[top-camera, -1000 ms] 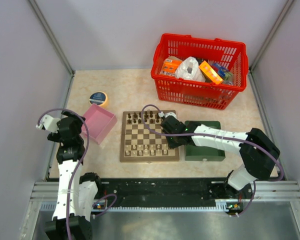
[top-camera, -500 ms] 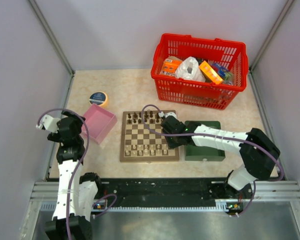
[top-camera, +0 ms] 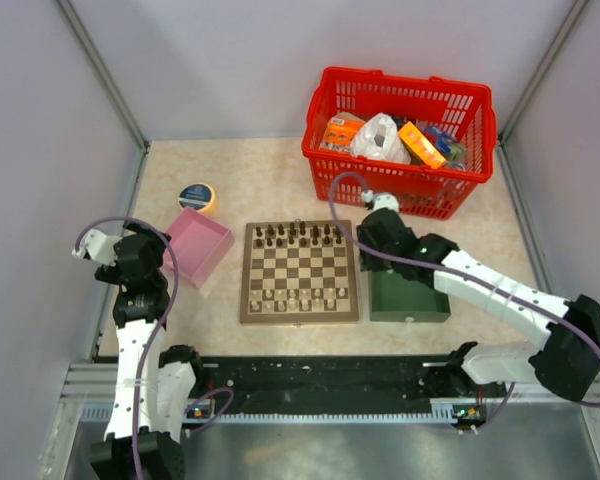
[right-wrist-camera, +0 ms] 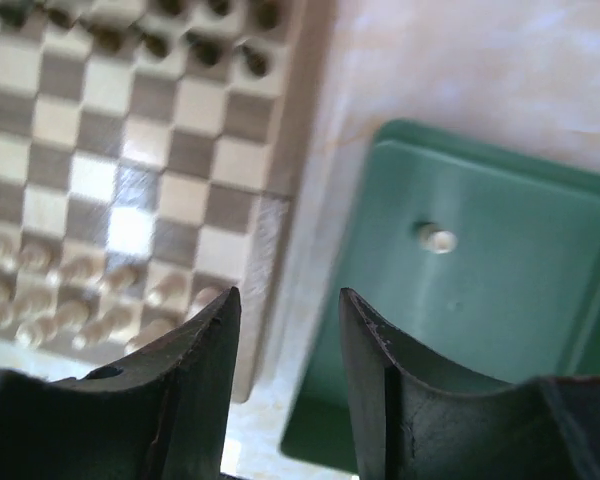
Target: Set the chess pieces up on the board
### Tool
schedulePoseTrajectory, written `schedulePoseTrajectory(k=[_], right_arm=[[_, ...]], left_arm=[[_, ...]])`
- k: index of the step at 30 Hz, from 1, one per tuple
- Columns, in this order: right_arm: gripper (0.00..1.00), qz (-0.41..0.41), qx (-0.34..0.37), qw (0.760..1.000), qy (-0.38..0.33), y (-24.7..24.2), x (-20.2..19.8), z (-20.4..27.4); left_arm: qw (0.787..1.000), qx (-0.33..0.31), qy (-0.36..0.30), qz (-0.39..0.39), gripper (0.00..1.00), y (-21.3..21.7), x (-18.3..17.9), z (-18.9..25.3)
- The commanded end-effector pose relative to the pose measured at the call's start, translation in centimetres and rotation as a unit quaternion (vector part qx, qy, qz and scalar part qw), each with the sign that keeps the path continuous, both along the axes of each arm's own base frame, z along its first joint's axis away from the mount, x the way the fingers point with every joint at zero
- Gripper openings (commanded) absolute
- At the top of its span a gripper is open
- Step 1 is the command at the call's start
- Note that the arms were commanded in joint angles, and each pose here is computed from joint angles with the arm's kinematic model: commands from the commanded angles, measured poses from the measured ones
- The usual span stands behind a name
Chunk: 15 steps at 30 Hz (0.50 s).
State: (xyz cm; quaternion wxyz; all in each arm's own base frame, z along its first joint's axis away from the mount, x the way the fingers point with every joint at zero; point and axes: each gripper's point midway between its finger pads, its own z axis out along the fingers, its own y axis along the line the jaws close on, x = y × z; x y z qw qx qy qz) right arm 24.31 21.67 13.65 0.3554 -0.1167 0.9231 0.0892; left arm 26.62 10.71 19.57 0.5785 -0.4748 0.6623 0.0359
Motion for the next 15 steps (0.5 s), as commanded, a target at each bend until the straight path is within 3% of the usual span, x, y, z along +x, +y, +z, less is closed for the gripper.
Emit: schedulePoseTrajectory(k=[1,7,15], right_arm=[[0.45,-0.082,0.008,0.997,-0.005,-5.2,2.3,0.2],[0.45,-0.107,0.008,0.993,0.044,-7.9,3.2,-3.7],[0.44,-0.103,-0.007,0.992,0.068,-8.0,4.1,-6.7]], left_arm=[[1.000,0.004,-0.021,-0.002,0.99,0.1,0.3,1.0],[1.000,0.005,-0.022,-0.002,0.99,0.1,0.3,1.2],[1.000,0.007,-0.021,0.001,0.99,0.2,0.1,1.3]])
